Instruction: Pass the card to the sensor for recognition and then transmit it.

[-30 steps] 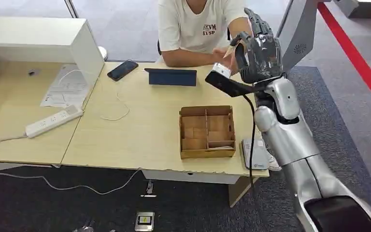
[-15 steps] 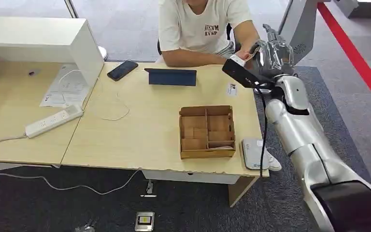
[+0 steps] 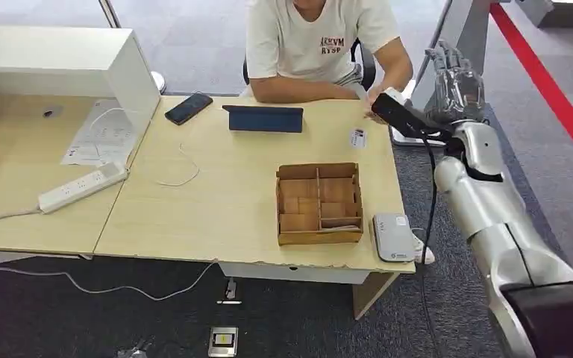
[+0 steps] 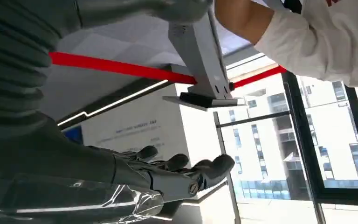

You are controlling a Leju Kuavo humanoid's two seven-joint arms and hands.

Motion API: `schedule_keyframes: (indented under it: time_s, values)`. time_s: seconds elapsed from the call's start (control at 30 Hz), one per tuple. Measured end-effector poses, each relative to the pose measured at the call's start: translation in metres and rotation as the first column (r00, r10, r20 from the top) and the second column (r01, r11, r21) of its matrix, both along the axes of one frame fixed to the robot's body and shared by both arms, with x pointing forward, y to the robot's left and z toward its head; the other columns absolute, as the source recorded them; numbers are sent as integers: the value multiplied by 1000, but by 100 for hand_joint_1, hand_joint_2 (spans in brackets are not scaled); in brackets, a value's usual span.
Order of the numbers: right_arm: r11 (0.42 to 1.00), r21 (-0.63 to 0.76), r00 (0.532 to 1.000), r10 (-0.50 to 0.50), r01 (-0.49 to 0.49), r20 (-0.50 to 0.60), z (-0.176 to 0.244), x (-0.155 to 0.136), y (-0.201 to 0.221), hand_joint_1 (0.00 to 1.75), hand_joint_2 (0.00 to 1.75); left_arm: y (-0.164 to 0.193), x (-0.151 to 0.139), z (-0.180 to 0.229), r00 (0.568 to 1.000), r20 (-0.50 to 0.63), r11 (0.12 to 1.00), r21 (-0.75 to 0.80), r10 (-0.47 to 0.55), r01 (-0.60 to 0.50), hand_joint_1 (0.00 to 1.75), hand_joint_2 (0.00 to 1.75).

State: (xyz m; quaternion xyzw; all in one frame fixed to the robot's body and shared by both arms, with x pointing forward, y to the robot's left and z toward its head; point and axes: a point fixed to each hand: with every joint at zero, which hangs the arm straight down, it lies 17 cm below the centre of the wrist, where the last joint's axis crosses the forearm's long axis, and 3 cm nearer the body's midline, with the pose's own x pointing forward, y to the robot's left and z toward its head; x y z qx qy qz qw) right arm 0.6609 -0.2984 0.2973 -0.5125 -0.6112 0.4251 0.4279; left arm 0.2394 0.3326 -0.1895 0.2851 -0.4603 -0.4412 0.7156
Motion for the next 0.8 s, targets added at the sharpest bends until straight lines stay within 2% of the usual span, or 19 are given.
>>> schedule_keyframes:
  time_s: [0.13,0.3,0.4,0.47,0.57,0.7,0.8]
  values:
    - [1000,-22,1000,-6,6,23,3,-2,-9,0,0,1,0,0,1000,-2,1000,3,-7,7,0,175]
    - [993,-118,991,23,-7,133,21,-8,-10,0,0,4,0,0,1000,-3,1000,5,-7,7,0,175]
    - [965,-260,959,98,-26,267,40,-22,3,0,0,8,0,0,1000,-4,1000,6,13,-13,0,175]
    - [950,-310,942,135,-34,308,43,-29,11,0,0,10,0,0,1000,-5,1000,9,24,-24,0,175]
    - [933,-357,932,164,-40,323,40,-36,16,0,0,11,0,-1,1000,-7,1000,10,28,-28,0,175]
    - [872,-487,890,259,-48,375,42,-56,30,0,0,17,-1,-1,998,-13,998,12,68,-67,0,175]
    - [850,-524,871,299,-57,390,42,-71,26,0,0,25,-3,-2,994,-19,994,23,104,-104,0,175]
